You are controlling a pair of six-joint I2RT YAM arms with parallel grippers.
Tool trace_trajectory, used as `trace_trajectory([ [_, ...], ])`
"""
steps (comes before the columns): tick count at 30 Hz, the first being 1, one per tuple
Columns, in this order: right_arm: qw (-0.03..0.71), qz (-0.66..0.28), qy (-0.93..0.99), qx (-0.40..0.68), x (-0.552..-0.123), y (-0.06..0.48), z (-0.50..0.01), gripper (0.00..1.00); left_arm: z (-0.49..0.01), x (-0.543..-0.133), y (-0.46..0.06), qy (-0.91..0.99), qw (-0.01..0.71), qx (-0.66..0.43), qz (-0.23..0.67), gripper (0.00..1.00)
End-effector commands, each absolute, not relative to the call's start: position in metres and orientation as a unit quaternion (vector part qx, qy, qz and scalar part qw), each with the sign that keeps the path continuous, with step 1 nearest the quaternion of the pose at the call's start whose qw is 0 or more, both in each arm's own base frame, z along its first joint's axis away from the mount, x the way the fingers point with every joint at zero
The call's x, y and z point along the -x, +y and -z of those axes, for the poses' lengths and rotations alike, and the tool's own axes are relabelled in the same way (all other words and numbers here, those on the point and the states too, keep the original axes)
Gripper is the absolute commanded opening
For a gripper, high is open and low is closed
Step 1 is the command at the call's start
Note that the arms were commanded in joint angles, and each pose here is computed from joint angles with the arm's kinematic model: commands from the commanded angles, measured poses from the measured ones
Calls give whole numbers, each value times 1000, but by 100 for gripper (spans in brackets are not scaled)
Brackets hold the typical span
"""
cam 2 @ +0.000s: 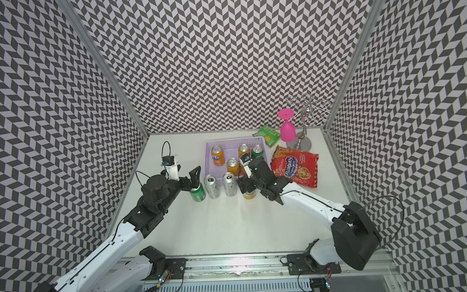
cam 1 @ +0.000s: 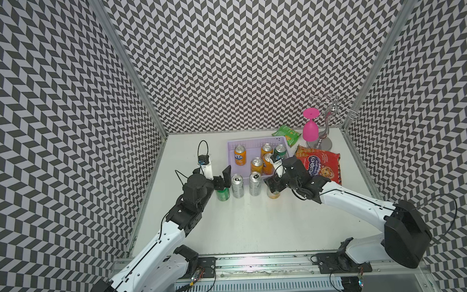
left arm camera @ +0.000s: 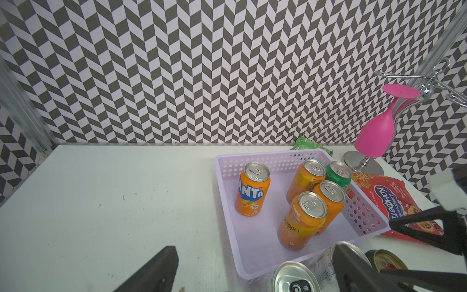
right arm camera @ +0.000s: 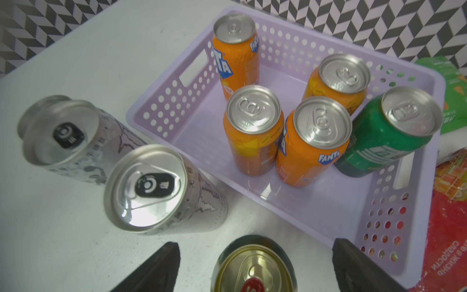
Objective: Take out the drinks from the basket
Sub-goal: Place the drink at the center of the board, then pick up the drink from the basket.
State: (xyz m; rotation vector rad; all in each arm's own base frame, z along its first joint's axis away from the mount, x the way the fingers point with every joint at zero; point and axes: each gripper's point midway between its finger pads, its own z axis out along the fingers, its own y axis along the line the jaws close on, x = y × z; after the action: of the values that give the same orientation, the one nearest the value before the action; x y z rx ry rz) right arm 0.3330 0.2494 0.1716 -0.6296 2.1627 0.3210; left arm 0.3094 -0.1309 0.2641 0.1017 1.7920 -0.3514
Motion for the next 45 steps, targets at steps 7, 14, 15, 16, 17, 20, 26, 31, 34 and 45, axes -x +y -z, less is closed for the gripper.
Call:
trace_trajectory([
  [7,436,-114,863,228,-380,225,-201,100,-270,-309,-131,767,620,-44,159,99],
  [14,424,-79,874,224,-411,214,-181,100,-271,-308,-130,766,621,-43,159,99],
  [15,423,-77,874,226,-414,215,-179,100,-270,-308,-130,767,620,-44,159,99],
  [16,420,-76,875,229,-417,217,-175,99,-271,-308,-130,767,620,-43,159,99],
  [17,419,-76,875,232,-419,219,-173,98,-271,-309,-130,767,621,-44,159,99],
  [20,407,-76,878,240,-426,224,-163,95,-269,-309,-130,768,619,-43,158,99],
  [26,395,-83,881,249,-436,235,-146,90,-268,-309,-130,768,619,-44,156,99],
  [31,386,-92,881,257,-441,242,-136,87,-267,-310,-130,769,618,-45,155,99],
  [34,381,-97,881,263,-444,247,-130,86,-267,-311,-131,769,618,-44,155,99],
  [45,381,-103,875,282,-454,257,-114,84,-266,-312,-131,771,616,-45,155,99],
])
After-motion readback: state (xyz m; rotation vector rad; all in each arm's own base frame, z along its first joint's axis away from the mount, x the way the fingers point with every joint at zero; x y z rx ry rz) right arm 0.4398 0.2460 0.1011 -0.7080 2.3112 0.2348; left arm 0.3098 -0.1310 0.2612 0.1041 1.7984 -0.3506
